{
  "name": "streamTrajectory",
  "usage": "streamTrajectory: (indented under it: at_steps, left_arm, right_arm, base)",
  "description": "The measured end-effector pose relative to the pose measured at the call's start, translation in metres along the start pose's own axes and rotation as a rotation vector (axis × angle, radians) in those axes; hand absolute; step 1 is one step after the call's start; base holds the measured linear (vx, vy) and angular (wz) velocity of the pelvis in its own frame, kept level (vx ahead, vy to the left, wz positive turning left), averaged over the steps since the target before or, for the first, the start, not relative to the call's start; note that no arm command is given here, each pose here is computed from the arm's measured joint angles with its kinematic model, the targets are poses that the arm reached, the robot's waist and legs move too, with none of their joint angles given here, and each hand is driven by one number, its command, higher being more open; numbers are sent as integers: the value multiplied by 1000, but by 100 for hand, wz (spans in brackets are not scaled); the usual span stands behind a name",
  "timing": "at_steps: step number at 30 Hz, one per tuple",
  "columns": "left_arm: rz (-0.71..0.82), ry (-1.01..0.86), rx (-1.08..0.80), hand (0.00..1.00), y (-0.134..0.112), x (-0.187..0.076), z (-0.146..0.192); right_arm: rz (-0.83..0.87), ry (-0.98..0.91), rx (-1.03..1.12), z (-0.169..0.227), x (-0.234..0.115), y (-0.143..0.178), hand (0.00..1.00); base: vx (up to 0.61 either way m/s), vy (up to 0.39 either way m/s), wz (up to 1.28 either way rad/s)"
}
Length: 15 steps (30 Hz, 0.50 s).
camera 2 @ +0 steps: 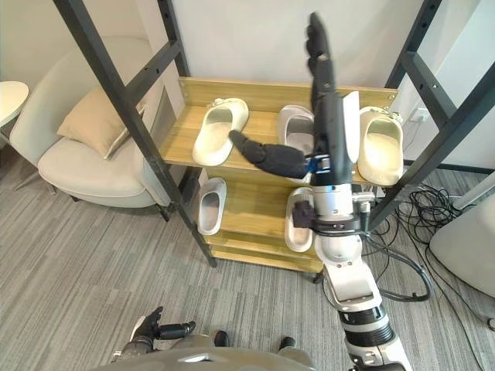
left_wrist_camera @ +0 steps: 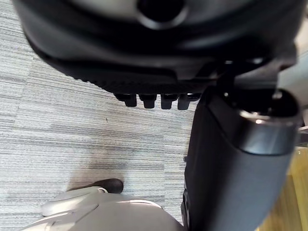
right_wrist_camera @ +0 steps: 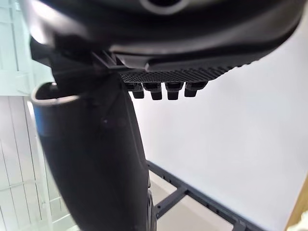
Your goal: Organize the slippers on the shoe rack
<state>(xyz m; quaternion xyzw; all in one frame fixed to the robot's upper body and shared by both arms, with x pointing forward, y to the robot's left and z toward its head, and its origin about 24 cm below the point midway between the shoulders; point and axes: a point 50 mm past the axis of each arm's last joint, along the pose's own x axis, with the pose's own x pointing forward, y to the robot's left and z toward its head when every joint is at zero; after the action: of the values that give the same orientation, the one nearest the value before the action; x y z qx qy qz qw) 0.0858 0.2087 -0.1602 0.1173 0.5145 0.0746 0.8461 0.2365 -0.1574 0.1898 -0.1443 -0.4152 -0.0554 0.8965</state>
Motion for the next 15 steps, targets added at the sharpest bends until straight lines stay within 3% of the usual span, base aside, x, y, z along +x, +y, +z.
streamTrajectory:
  at_steps: [9,15]
  left_arm:
    - [-9,0,-4,100,0,-1,-1]
    - [-10,2,-7,100,1,-1,-2]
  right_arm:
    - [0,-129,-234,6,26,-18,100]
    - [35,-88,-350,-12,39,-25,100]
  base:
    - [0,0,0]
    - [0,0,0]
